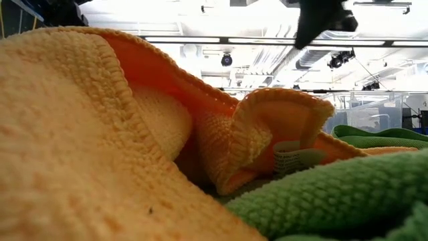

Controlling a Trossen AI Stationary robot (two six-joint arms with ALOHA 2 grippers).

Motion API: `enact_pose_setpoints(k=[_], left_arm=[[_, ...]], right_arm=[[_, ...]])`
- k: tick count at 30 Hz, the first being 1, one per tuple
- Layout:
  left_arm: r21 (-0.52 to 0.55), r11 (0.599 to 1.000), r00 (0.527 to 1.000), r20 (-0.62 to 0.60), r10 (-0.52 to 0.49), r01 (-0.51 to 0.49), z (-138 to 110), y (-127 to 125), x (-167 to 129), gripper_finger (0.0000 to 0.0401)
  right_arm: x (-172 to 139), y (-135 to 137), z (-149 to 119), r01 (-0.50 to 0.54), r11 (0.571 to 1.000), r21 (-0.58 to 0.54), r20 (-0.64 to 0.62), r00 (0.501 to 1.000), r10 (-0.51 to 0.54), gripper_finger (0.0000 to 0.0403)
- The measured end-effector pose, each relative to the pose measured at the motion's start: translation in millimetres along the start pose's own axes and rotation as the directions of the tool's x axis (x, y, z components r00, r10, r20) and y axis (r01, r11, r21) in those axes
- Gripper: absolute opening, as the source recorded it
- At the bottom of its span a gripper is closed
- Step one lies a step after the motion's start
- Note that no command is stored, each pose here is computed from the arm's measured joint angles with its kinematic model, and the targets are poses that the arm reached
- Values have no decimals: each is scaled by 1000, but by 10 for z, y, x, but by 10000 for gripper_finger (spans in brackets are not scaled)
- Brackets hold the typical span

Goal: Sort microfiber towel by color & place in baskets
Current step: Put the orange microfiber towel into the right transparent bin

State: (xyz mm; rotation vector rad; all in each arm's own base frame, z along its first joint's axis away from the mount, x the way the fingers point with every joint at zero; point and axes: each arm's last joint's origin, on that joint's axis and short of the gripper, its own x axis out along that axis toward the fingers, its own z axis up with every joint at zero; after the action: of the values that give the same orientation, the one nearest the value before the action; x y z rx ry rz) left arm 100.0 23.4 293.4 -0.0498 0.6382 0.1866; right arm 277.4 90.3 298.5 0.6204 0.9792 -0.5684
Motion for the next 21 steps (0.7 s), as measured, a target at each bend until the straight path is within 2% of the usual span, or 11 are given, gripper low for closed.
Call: enact_pose_setpoints(k=[6,9,13,15,21], left_arm=[[-1,1000,999,-38,-2,1,-37,-1,0,0],[-1,1000,999,-35,-1,1,-34,-1,0,0],[9,1000,999,-35,-2,2,-34,-1,0,0],[15,1000,999,-35,-1,2,-34,-1,0,0],[12,1000,999,-35,-2,2,-34,-1,0,0]], right_arm=[[-139,165,-432,-39,971,238,-141,987,74,0],[-210,186,-628,8,933,361,-184,981,63,0],[-299,163,-866,133,870,476,-308,951,24,0],[-343,160,-971,182,853,490,-371,929,15,0],[-454,166,-1217,180,901,395,-433,901,10,4]])
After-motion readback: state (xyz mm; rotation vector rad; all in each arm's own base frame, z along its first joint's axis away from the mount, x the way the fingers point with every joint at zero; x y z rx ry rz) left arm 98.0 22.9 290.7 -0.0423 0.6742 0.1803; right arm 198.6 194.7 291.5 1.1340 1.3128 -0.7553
